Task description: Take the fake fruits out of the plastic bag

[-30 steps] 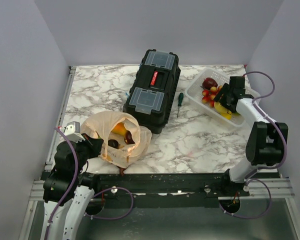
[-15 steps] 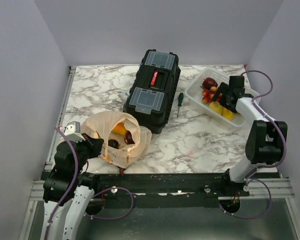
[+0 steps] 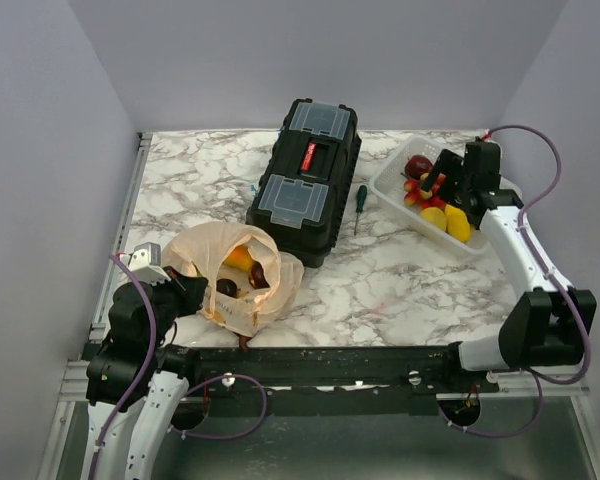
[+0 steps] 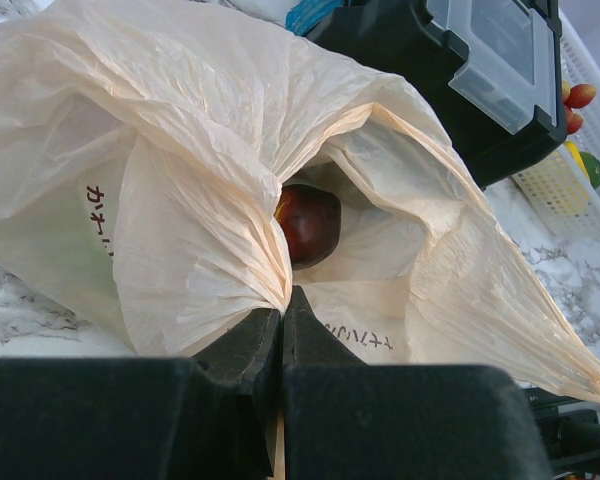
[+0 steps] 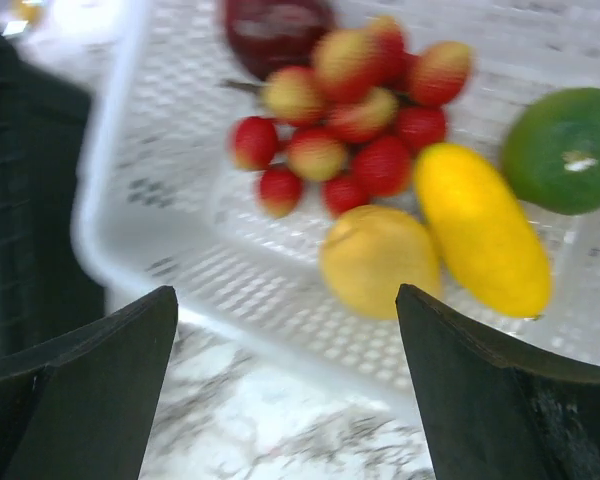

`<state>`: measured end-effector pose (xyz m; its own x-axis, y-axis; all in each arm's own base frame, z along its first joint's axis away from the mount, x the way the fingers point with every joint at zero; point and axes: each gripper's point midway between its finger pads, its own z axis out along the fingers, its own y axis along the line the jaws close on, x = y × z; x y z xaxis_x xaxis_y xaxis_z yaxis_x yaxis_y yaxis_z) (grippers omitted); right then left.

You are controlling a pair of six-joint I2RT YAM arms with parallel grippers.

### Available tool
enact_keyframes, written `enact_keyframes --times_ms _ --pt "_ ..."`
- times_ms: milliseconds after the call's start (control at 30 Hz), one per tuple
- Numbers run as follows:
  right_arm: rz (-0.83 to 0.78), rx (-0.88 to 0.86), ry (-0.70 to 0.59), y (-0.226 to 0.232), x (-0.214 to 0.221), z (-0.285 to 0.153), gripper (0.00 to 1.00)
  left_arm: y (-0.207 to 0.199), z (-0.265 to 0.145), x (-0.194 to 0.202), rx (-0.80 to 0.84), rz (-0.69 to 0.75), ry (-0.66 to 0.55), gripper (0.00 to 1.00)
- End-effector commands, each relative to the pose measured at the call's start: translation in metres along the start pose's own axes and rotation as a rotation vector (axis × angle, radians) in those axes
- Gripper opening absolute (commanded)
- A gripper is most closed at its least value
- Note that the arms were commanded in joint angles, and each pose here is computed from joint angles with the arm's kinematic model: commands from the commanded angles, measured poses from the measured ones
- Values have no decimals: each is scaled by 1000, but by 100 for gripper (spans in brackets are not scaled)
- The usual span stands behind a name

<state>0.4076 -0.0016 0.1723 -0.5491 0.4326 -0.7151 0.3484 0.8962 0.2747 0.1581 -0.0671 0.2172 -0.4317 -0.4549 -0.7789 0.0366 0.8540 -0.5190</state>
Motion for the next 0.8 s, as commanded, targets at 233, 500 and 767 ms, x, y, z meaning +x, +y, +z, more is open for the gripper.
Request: enact_keyframes --times_ms 233,500,767 --pt "-164 -481 -1 163 44 -108 90 -3 3 2 22 3 9 0" --pt "-313 -816 54 278 119 -199 90 -2 4 2 12 -4 12 0" --pt "-489 -1125 90 343 199 -264 75 0 2 1 2 -12 -4 0"
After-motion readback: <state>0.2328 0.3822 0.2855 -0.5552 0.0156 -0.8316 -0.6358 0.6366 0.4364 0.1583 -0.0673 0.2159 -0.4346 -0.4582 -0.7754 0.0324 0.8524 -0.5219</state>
